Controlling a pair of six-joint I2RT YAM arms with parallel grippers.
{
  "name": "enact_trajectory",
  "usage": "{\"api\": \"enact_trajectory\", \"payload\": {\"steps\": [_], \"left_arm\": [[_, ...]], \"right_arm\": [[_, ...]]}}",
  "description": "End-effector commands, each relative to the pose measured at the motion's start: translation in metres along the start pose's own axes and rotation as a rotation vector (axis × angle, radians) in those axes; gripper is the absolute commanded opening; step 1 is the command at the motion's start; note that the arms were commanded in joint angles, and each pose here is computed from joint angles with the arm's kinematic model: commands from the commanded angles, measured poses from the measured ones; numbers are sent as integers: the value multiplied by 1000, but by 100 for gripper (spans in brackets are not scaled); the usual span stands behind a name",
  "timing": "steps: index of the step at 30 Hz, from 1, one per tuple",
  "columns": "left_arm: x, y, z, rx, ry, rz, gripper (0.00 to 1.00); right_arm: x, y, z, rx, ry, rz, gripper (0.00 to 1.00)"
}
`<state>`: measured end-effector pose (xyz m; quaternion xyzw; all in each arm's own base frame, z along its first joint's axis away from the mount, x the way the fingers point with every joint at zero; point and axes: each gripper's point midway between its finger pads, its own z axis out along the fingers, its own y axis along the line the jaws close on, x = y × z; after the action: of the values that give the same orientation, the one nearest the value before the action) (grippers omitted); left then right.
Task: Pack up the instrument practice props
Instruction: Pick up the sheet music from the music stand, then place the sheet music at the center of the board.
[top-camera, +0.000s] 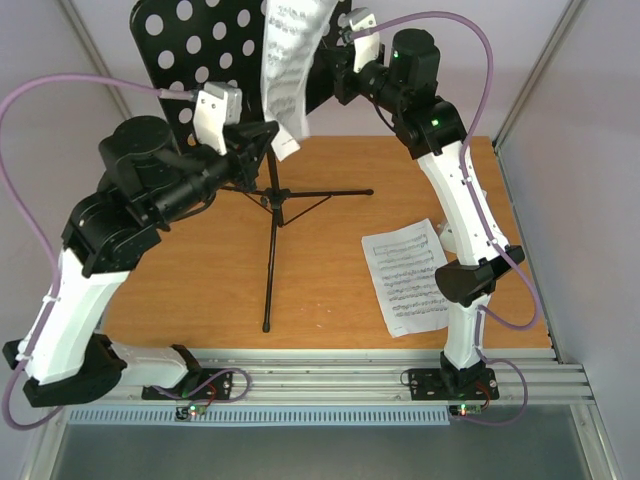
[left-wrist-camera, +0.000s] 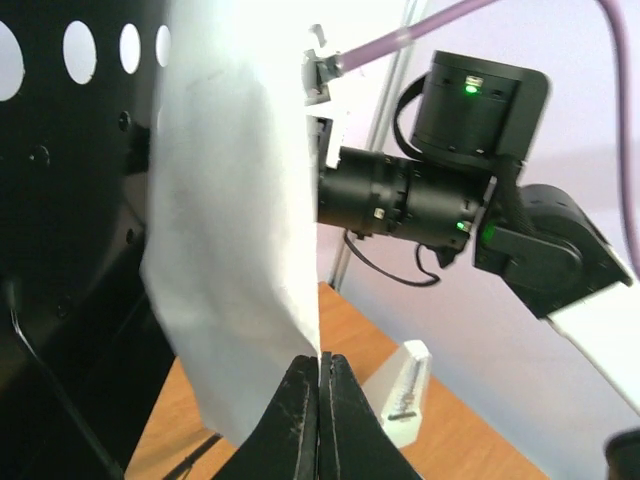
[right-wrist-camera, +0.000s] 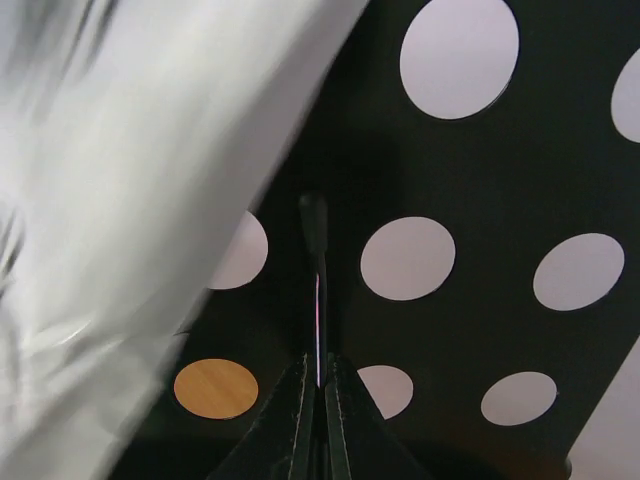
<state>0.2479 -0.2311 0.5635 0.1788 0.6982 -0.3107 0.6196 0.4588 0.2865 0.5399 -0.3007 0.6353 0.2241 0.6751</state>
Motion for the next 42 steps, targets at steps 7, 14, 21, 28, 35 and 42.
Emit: {"api": "enact_trajectory", "payload": {"steps": [7, 14, 21, 28, 35, 42], "left_arm": [[7, -25, -56, 165, 51, 14, 0], [26, -42, -69, 281, 127, 8, 0], [62, -63, -73, 438, 249, 15, 1], [96, -67, -67, 481, 367, 18, 0], [124, -80, -49, 532, 448, -13, 1], [163, -122, -22, 590, 549, 29, 0]], "right_arm": [[-20, -5, -3, 26, -66, 34, 1], [-13, -4, -4, 21, -40, 44, 51], [-16, 7, -33, 9, -65, 50, 92], [-10, 12, -79, 60, -35, 60, 98], [13, -19, -160, 390, 21, 136, 99], [83, -24, -257, 636, 162, 248, 98]]}}
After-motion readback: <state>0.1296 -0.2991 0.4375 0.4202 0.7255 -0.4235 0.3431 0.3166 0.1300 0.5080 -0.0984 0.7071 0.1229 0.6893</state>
